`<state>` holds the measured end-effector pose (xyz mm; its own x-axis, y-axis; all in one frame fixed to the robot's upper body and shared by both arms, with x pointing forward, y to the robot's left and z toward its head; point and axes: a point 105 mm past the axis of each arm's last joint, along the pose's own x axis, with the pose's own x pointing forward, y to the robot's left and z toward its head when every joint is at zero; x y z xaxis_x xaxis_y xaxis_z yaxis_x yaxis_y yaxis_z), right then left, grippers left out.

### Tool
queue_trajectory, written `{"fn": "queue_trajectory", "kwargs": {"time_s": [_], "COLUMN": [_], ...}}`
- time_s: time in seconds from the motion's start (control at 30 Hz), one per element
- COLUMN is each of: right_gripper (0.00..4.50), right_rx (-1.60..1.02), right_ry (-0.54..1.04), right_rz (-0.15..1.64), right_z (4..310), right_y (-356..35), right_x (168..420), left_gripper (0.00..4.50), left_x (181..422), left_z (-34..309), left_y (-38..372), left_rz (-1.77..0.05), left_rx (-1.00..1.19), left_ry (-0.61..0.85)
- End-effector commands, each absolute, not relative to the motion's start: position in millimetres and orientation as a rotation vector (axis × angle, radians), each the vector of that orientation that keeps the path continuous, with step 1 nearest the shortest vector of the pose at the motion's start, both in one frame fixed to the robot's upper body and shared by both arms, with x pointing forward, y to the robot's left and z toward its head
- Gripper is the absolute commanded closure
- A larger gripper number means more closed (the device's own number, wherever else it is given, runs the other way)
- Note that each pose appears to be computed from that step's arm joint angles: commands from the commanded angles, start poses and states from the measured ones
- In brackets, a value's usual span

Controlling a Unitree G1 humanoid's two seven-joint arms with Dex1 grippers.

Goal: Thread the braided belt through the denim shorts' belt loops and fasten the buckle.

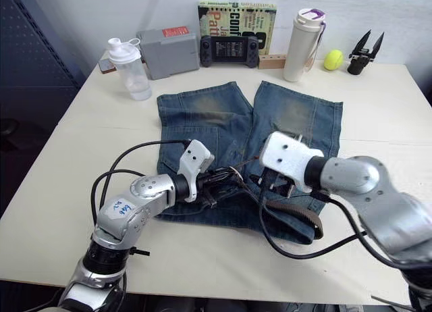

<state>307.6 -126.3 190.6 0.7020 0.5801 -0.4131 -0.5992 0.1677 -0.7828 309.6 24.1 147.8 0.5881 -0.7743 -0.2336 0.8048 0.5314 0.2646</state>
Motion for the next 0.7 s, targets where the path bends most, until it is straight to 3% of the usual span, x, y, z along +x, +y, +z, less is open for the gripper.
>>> {"fn": "queue_trajectory", "kwargs": {"time_s": [0.03,0.2,0.3,0.37,0.57,0.7], "right_gripper": [2.21,4.47,4.47,4.50,4.50,4.50], "right_rx": [-1.141,-1.129,-1.122,-1.115,-1.121,-1.118], "right_ry": [-0.015,0.009,0.026,0.031,-0.005,-0.048], "right_rz": [0.846,0.857,0.859,0.840,0.760,0.750], "right_z": [197.6,190.9,186.7,187.0,196.3,199.9], "right_y": [-121.8,-118.7,-117.8,-119.7,-127.5,-127.7], "right_x": [302.3,298.7,297.4,299.0,306.5,305.5], "left_gripper": [4.50,4.50,4.50,3.62,1.80,1.80], "left_x": [310.5,312.3,313.6,314.8,307.9,309.2], "left_z": [157.9,158.4,158.4,159.7,180.6,199.4], "left_y": [21.4,20.5,20.8,22.2,37.0,64.9], "left_rz": [-0.938,-0.938,-0.936,-0.934,-1.015,-1.035], "left_rx": [0.386,0.387,0.386,0.377,0.355,0.315], "left_ry": [0.046,0.046,0.048,0.042,-0.031,-0.092]}}
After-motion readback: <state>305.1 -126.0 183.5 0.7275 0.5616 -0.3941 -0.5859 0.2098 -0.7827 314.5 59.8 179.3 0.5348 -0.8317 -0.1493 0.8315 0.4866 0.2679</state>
